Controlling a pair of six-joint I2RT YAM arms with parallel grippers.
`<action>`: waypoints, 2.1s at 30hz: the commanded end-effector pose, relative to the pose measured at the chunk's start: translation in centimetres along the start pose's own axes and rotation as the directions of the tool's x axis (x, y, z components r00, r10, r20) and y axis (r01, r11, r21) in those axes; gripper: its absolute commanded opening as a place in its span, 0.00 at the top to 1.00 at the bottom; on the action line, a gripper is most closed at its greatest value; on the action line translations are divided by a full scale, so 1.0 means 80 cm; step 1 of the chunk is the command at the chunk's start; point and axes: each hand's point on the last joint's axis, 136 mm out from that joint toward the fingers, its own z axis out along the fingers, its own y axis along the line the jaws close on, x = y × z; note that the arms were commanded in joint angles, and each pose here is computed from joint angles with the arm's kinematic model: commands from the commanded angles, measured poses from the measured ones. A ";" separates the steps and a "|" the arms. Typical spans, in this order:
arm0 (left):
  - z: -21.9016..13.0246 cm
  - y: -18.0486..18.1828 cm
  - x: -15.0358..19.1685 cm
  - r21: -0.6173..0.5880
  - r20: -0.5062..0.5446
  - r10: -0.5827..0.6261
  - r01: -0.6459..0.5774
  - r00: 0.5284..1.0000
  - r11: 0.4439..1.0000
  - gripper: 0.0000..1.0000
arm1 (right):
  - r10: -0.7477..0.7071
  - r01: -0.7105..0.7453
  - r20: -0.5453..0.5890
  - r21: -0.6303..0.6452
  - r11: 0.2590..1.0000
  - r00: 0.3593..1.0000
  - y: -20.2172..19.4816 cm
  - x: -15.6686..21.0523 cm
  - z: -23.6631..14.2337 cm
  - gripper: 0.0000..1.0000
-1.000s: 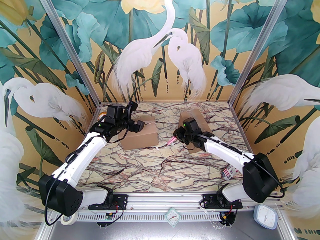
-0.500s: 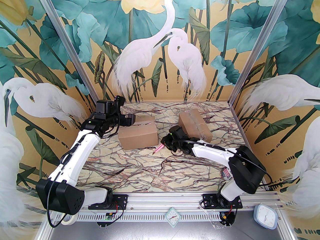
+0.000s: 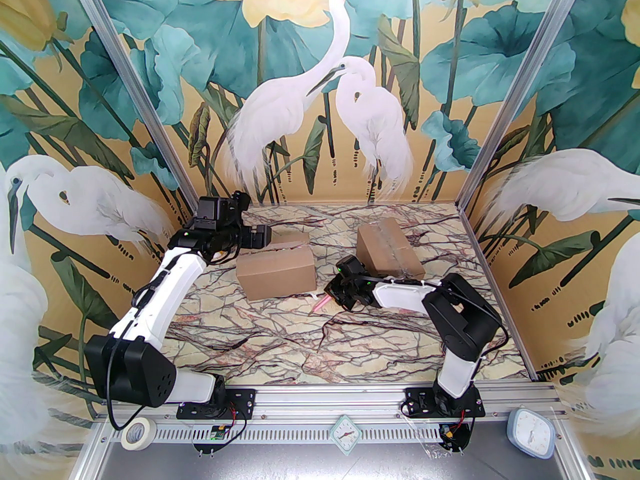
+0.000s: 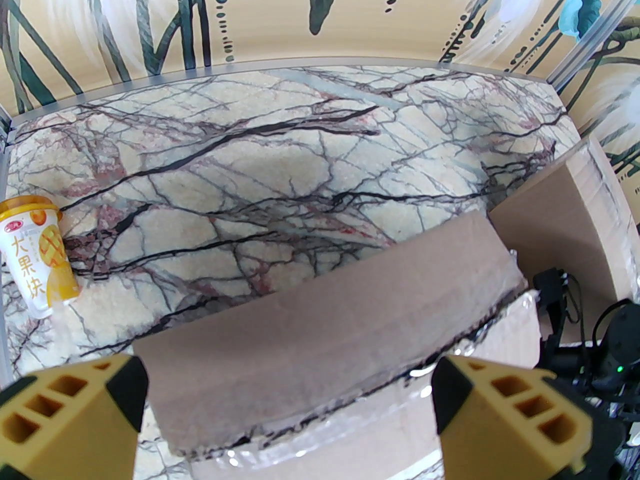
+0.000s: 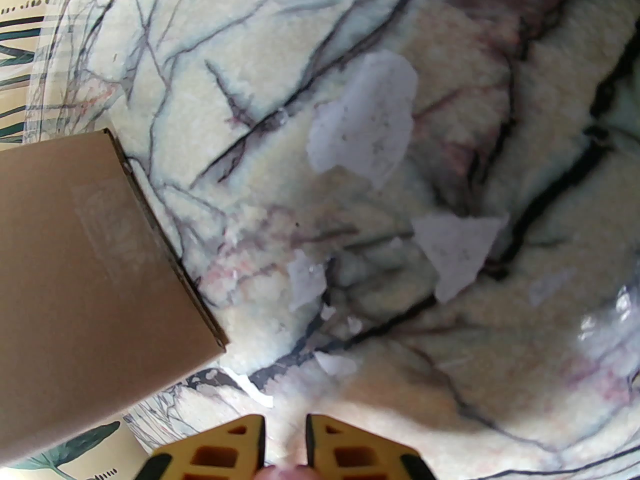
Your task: Unpack the express box
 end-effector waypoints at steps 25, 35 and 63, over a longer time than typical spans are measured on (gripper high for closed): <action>0.067 0.009 0.034 0.203 -0.236 -0.218 0.267 0.947 0.942 0.01 | -0.478 0.480 0.049 -0.130 0.868 0.877 0.153 0.057 -0.055 0.27; 0.046 -0.003 0.073 0.220 -0.259 -0.244 0.303 0.935 0.927 0.00 | -0.476 0.499 0.149 -0.243 0.832 0.867 0.195 0.003 -0.071 0.23; -0.013 -0.042 0.061 -0.060 -0.148 -0.091 0.083 0.985 0.995 0.01 | -0.584 0.608 0.167 -0.201 0.768 0.794 0.244 -0.040 -0.051 0.23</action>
